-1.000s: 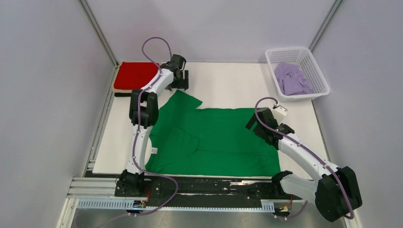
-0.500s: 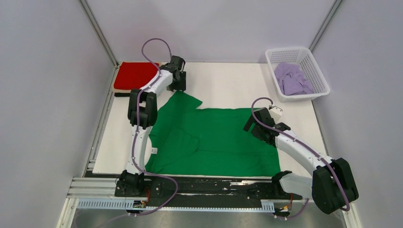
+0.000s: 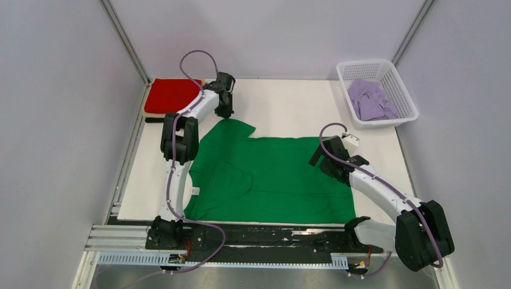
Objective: Fold and stack the t-shirts
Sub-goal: Grab the side of the flattened tshirt furthest away from the robot with both arms
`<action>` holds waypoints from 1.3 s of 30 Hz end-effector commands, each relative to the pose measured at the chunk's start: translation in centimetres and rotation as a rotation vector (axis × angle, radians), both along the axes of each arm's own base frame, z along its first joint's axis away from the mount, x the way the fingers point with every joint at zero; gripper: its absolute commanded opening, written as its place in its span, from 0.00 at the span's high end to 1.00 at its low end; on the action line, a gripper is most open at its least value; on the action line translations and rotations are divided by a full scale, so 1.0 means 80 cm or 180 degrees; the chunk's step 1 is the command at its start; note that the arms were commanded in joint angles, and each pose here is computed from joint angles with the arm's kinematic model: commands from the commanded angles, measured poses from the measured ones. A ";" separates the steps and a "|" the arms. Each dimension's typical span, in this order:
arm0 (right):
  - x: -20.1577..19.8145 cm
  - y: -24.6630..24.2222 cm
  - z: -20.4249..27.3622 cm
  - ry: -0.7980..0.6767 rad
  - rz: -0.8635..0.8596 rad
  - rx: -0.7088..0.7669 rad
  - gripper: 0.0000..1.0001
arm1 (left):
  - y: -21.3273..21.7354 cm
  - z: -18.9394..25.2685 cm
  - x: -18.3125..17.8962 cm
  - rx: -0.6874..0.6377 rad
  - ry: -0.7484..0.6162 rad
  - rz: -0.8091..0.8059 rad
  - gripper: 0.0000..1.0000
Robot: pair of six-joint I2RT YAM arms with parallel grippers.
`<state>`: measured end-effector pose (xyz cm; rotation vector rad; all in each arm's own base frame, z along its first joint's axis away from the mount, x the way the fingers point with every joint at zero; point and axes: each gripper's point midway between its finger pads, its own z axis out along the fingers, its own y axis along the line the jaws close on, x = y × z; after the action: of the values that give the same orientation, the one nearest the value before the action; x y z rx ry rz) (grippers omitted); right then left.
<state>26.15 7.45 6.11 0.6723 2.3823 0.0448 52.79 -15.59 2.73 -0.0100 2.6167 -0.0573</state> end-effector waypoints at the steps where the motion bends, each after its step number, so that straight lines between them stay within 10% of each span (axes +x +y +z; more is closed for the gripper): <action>1: 0.016 0.003 0.017 -0.0187 -0.0051 0.0074 0.00 | -0.010 -0.010 -0.026 -0.0041 0.0214 -0.0030 0.85; 4: 0.018 0.001 0.017 -0.0187 -0.0075 0.0063 0.00 | -0.012 -0.007 -0.023 -0.0057 0.0180 -0.0065 1.00; 19: 0.103 -0.045 0.028 -0.0038 -0.0451 -0.0271 0.02 | -0.021 0.076 -0.035 -0.0369 -0.0338 -0.0033 1.00; 39: 0.224 -0.102 -0.033 0.0815 -0.0858 -0.1052 0.30 | -0.035 0.129 -0.097 -0.0488 -0.0634 -0.0196 1.00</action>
<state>45.14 0.05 3.15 0.8730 2.3983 -0.4847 44.74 -17.94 9.22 0.0436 2.5133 -0.2162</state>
